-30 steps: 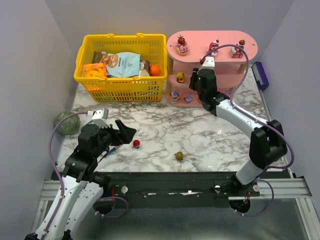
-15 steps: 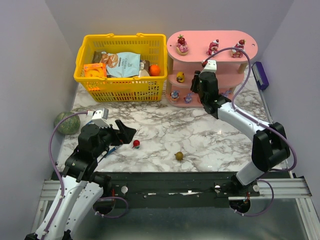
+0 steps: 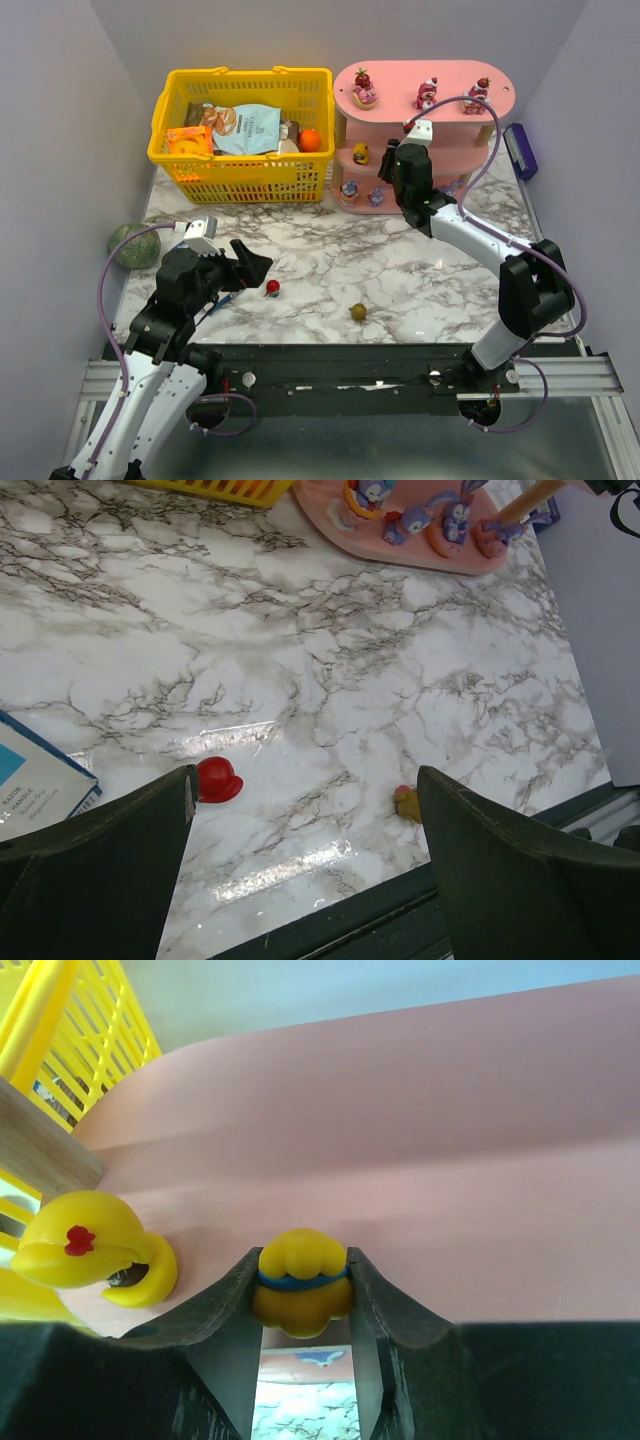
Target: Place and organize the plastic toys onto the shelf
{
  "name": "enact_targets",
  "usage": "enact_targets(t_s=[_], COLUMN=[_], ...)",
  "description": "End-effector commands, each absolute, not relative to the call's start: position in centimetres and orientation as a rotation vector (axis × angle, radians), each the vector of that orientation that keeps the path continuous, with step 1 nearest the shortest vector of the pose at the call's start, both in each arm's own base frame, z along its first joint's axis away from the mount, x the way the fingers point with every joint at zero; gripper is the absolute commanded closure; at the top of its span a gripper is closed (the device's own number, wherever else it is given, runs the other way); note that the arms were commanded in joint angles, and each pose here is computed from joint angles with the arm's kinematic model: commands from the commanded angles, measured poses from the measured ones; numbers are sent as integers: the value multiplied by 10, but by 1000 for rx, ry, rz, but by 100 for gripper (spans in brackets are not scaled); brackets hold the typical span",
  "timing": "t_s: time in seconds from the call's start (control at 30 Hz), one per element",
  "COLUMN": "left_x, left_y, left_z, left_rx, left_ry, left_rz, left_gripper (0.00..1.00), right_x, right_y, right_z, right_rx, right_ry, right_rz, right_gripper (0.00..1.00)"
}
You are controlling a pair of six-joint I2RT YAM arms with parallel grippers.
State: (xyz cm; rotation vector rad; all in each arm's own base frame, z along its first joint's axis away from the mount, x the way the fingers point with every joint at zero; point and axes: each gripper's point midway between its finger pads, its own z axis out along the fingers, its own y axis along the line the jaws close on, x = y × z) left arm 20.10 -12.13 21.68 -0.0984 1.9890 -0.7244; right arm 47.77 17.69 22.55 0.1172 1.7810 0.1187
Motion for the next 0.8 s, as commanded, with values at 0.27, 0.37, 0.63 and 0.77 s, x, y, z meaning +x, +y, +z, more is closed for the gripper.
enact_targets(t_s=[0.27,0.37,0.63,0.77], left_x=[201,200,200,200], left_y=[-122,-122,-122,-122], left_z=[218,218,218,218], left_rx=[-77,-77,-73,-74], left_ry=[1975,1973,1972,1972], left_rz=[-728,-729,-733,-730], left_gripper=[1,1,1,1], right_x=[473,473,471,465], right_y=[170,170,169,168], right_z=[176,179,187,195], right_rx=[106,107,117,125], right_ry=[1905,1900,1885,1871], right_rz=[41,46,50,74], right_gripper=[51,49,43,37])
